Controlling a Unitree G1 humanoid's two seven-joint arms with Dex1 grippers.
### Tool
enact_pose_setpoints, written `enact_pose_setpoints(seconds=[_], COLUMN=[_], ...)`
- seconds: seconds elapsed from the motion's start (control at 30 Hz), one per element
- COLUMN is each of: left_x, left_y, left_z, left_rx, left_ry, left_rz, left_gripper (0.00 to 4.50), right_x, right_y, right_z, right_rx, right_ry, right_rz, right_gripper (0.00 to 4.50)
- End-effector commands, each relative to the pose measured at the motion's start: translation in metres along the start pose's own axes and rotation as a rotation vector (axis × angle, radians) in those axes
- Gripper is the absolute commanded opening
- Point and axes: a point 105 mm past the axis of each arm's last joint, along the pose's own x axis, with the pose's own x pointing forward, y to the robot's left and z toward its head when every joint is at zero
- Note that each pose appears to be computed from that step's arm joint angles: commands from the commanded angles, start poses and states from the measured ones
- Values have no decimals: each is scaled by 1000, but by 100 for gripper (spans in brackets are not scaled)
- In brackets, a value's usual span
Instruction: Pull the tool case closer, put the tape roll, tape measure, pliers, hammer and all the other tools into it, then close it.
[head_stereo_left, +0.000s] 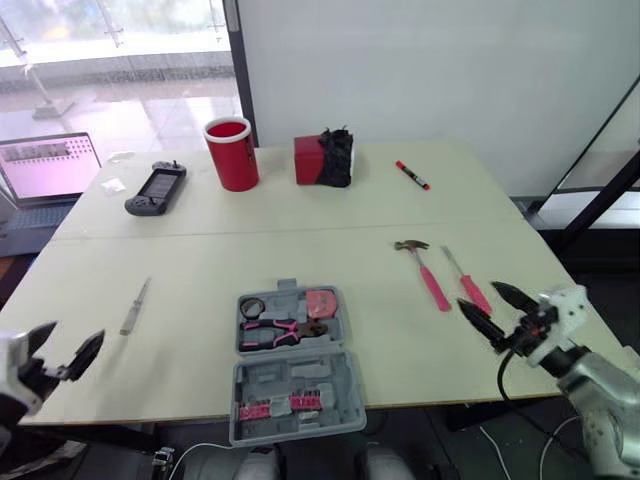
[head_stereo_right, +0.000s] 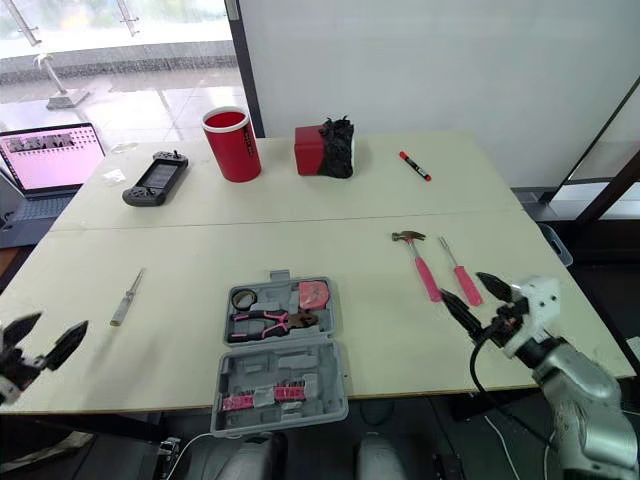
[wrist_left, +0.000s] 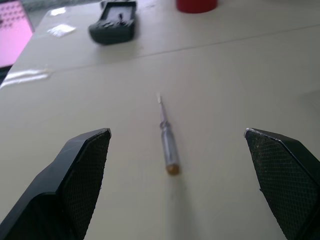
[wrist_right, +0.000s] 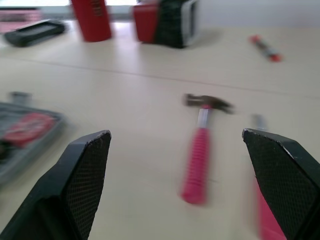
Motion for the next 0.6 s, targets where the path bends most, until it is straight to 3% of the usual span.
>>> enact_pose_setpoints(seconds=[0.03, 0.33, 0.6], left_x=[18, 47, 62], left_y=[-24, -89, -100], left_z=[29, 71, 85], left_rx=[89, 69, 101], left_ry=[0, 46, 38], left_rz=[-207, -655, -681], left_gripper=[450, 450, 450], right_x=[11, 11, 9], right_y=[21, 75, 105], right_z=[23, 42, 59], right_rx=[-30, -113, -137], right_ry=[44, 199, 204], right_rz=[175, 438, 551], right_gripper=[446, 446, 446])
